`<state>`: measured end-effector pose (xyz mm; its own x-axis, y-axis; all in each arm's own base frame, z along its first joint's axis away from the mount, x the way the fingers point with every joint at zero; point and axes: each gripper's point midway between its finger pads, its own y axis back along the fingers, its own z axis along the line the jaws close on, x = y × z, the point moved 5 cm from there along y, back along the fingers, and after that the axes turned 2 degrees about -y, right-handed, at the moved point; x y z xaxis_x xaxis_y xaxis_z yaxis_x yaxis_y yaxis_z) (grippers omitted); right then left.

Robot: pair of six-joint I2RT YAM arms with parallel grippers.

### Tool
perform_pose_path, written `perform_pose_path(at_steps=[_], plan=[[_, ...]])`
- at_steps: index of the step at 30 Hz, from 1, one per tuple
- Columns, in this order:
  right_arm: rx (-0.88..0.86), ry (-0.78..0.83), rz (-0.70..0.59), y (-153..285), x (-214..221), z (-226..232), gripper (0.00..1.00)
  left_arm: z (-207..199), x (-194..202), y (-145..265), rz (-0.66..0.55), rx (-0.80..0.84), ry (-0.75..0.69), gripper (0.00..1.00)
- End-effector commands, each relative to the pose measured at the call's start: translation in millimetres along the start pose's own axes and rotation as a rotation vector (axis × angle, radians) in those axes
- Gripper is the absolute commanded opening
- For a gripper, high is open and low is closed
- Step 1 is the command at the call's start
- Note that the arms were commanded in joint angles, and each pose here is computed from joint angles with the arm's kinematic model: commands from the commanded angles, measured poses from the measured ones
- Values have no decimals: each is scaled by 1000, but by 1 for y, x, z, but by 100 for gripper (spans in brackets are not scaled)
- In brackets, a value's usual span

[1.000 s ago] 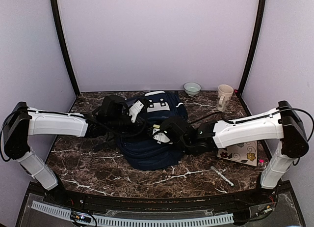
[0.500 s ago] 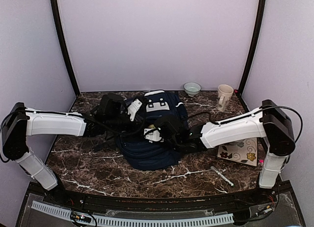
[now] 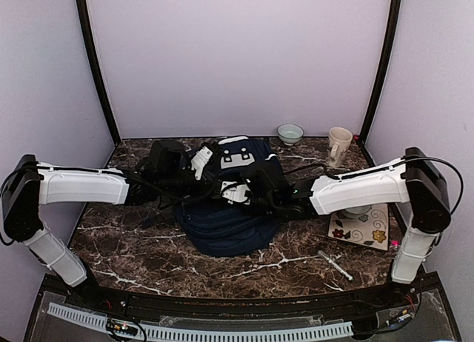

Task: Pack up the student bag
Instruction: Place the pen in the upper front pocket of the bag, then move the pen to the center of the board.

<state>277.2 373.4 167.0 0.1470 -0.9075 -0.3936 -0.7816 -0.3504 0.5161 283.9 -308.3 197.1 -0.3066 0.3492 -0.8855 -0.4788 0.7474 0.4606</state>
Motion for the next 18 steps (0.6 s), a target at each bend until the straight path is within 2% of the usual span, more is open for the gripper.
perform_pose_path(at_steps=[1,8,13,18], plan=[[66,-238,-130,33,-3,-33,59,-16,-11,4,-36,74,1,0],[-17,-361,-221,70,12,-29,60,-14,-8,-4,-31,72,8,0],[-56,-541,-265,96,21,-35,60,-14,0,-7,-14,74,22,0],[-93,-766,-237,109,44,-25,63,-14,10,-10,5,75,26,0]])
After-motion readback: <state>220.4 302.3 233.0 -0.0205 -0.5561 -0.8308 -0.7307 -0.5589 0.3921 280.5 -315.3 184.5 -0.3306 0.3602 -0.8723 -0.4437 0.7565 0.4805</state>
